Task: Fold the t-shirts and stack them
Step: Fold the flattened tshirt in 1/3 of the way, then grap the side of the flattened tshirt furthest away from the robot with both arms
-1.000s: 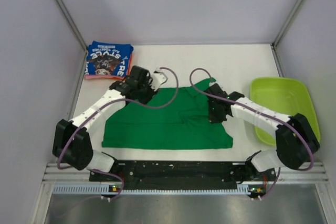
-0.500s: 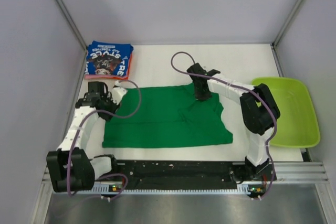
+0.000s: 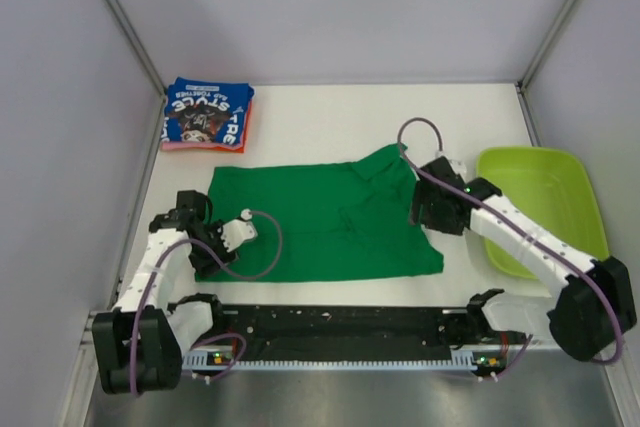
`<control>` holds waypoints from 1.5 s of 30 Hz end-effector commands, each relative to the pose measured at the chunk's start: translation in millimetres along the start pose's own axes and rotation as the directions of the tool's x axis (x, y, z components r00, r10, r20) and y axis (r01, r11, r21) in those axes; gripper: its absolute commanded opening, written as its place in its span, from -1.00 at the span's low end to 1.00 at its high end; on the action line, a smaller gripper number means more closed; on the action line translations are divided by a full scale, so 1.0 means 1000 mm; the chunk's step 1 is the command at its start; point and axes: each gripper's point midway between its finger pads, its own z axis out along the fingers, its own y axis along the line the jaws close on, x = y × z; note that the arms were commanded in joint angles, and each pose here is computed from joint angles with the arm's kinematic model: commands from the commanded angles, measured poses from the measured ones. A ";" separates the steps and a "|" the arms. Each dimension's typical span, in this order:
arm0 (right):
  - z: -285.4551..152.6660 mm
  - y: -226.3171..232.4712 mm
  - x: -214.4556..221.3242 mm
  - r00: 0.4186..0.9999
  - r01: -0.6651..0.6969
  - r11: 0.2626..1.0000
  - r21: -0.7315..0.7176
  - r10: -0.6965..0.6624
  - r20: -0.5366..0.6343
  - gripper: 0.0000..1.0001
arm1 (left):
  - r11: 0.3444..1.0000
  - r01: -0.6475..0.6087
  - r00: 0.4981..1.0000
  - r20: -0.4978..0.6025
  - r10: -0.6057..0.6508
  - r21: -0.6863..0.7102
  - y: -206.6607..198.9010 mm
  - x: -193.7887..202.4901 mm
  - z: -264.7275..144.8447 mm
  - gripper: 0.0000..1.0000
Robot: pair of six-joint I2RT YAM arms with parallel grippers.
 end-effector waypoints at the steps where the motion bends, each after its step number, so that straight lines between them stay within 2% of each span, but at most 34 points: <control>1: 0.004 -0.017 0.070 0.974 -0.179 0.984 -0.014 0.176 -0.142 0.44 | 0.996 -0.084 0.996 0.000 0.084 0.028 -0.009 0.007 0.015 0.26; 4: 0.018 -0.026 0.091 0.962 -0.235 0.972 -0.010 0.231 -0.147 0.42 | 0.997 -0.078 0.997 0.012 0.079 -0.016 -0.002 0.006 0.026 0.25; 6: 0.026 -0.029 0.097 0.959 -0.240 0.971 0.012 0.239 -0.151 0.32 | 0.997 -0.056 0.998 0.026 0.057 -0.048 0.004 0.003 0.029 0.17; 8: 0.033 -0.034 0.101 0.957 -0.237 0.970 0.059 0.243 -0.161 0.16 | 0.997 -0.030 0.998 0.050 0.034 -0.070 0.008 -0.002 0.028 -0.03; 9: 0.035 -0.036 0.103 0.955 -0.238 0.969 0.074 0.247 -0.163 0.06 | 0.997 -0.018 0.998 0.062 0.022 -0.074 0.008 -0.004 0.027 -0.21; 11: 0.036 -0.040 0.107 0.954 -0.241 0.967 0.087 0.252 -0.164 -0.26 | 0.997 -0.004 0.997 0.073 0.009 -0.080 0.008 -0.006 0.024 -0.55; 13: 0.033 -0.043 0.113 0.947 -0.258 0.963 0.083 0.269 -0.175 -0.87 | 0.997 0.011 0.998 0.066 -0.007 -0.073 0.005 -0.005 0.021 -0.87; 14: 0.030 -0.044 0.118 0.941 -0.268 0.960 0.085 0.280 -0.190 -1.00 | 0.997 0.023 0.998 0.054 -0.020 -0.069 0.003 -0.002 0.019 -1.00; 17: 0.014 -0.052 0.131 0.922 -0.300 0.948 0.103 0.316 -0.224 -1.00 | 0.997 0.057 0.998 -0.038 -0.059 -0.047 -0.007 0.015 0.009 -1.00; 20: -0.004 -0.067 0.137 0.917 -0.317 0.940 0.129 0.338 -0.210 -1.00 | 0.998 0.068 0.989 -0.131 -0.068 -0.005 -0.022 0.033 0.001 -1.00; 25: -0.026 -0.072 0.144 0.899 -0.364 0.925 0.111 0.380 -0.218 -1.00 | 0.995 0.084 0.982 -0.173 -0.073 0.059 -0.038 0.041 -0.005 -0.99; 26: -0.031 -0.075 0.145 0.898 -0.363 0.924 0.123 0.382 -0.221 -1.00 | 0.994 0.088 0.982 -0.171 -0.076 0.064 -0.037 0.039 -0.009 -0.93; 28: -0.040 -0.078 0.147 0.898 -0.357 0.926 0.125 0.377 -0.227 -1.00 | 0.992 0.093 0.982 -0.170 -0.078 0.080 -0.039 0.036 -0.018 -0.59; 29: -0.043 -0.076 0.147 0.899 -0.353 0.930 0.106 0.369 -0.238 -0.99 | 0.992 0.090 0.984 -0.164 -0.074 0.091 -0.039 0.034 -0.022 -0.37; 30: -0.046 -0.072 0.146 0.899 -0.350 0.933 0.088 0.361 -0.248 -0.74 | 0.992 0.086 0.984 -0.165 -0.070 0.096 -0.038 0.032 -0.027 -0.21; 32: -0.051 -0.060 0.139 0.908 -0.329 0.944 0.024 0.323 -0.268 -0.08 | 0.995 0.082 0.986 -0.152 -0.072 0.058 -0.024 0.026 -0.039 -0.18; 33: -0.055 -0.052 0.131 0.919 -0.312 0.950 -0.017 0.297 -0.261 0.03 | 0.996 0.084 0.990 -0.114 -0.084 -0.003 -0.007 0.014 -0.048 -0.18; 35: -0.066 -0.033 0.095 0.951 -0.273 0.956 -0.108 0.251 -0.183 0.34 | 0.977 0.156 0.988 0.010 -0.156 -0.143 0.036 -0.016 -0.070 -0.05; 37: -0.073 -0.019 0.045 0.974 -0.227 0.961 -0.157 0.224 -0.032 0.73 | 0.961 0.189 0.976 0.146 -0.161 -0.201 0.068 -0.049 -0.089 0.12; 38: -0.075 -0.011 0.021 0.980 -0.187 0.966 -0.178 0.195 0.034 0.85 | 0.955 0.194 0.968 0.202 -0.149 -0.223 0.084 -0.065 -0.097 0.16; 40: -0.075 0.009 -0.026 0.979 -0.111 0.966 -0.234 0.146 0.139 0.88 | 0.943 0.243 0.949 0.259 -0.182 -0.227 0.109 -0.084 -0.096 0.18; 43: -0.050 0.020 -0.081 0.975 -0.122 0.956 -0.265 0.165 0.147 0.77 | 0.912 0.352 0.915 0.281 -0.289 -0.210 0.150 -0.100 -0.082 0.17; 45: -0.034 0.026 -0.121 0.971 -0.127 0.949 -0.288 0.178 0.157 0.68 | 0.913 0.379 0.896 0.309 -0.320 -0.153 0.166 -0.114 -0.069 0.10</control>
